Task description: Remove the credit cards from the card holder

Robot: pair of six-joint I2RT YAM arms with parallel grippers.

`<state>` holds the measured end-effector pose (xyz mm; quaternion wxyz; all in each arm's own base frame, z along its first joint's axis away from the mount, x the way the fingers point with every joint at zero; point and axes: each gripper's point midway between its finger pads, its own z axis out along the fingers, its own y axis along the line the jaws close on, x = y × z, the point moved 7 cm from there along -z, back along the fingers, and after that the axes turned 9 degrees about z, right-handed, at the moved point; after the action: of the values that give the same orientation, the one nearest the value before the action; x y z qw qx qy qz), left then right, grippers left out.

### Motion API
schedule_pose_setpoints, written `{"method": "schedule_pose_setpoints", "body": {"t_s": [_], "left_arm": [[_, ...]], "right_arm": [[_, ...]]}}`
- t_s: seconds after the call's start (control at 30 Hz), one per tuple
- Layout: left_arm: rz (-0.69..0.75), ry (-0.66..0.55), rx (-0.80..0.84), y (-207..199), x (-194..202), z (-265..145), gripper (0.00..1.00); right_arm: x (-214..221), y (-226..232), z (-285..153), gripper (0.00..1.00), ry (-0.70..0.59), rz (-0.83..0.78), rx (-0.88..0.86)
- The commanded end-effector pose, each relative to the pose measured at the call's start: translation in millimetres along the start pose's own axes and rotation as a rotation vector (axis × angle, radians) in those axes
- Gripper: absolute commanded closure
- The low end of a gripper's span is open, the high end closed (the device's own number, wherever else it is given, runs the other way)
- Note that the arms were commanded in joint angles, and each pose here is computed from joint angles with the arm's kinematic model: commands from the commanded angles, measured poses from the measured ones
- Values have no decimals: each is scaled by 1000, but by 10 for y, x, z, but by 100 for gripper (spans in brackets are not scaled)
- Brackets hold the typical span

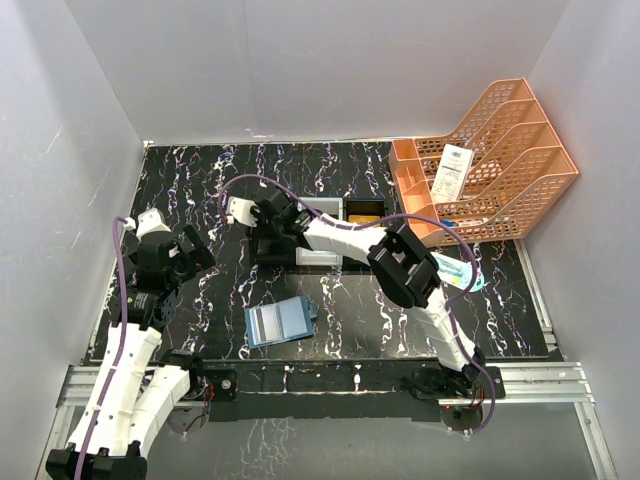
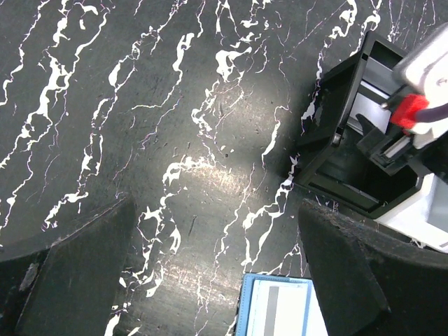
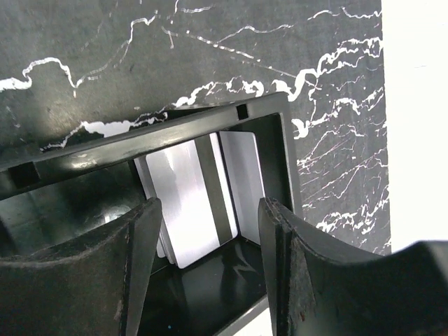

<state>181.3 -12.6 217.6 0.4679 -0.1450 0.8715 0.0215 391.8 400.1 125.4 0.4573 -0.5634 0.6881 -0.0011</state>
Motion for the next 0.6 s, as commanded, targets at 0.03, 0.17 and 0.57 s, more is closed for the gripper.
{"method": "schedule_pose_setpoints", "body": {"t_s": [0.03, 0.17, 0.57], "left_arm": [[-2, -4, -4, 8, -26, -16, 1], [-2, -1, 2, 1, -22, -14, 1], [13, 43, 46, -65, 19, 45, 1]], "right_arm": [[-616, -427, -524, 44, -230, 160, 70], [-737, -416, -820, 44, -349, 427, 67], [-392, 349, -1816, 45, -325, 1354, -327]]}}
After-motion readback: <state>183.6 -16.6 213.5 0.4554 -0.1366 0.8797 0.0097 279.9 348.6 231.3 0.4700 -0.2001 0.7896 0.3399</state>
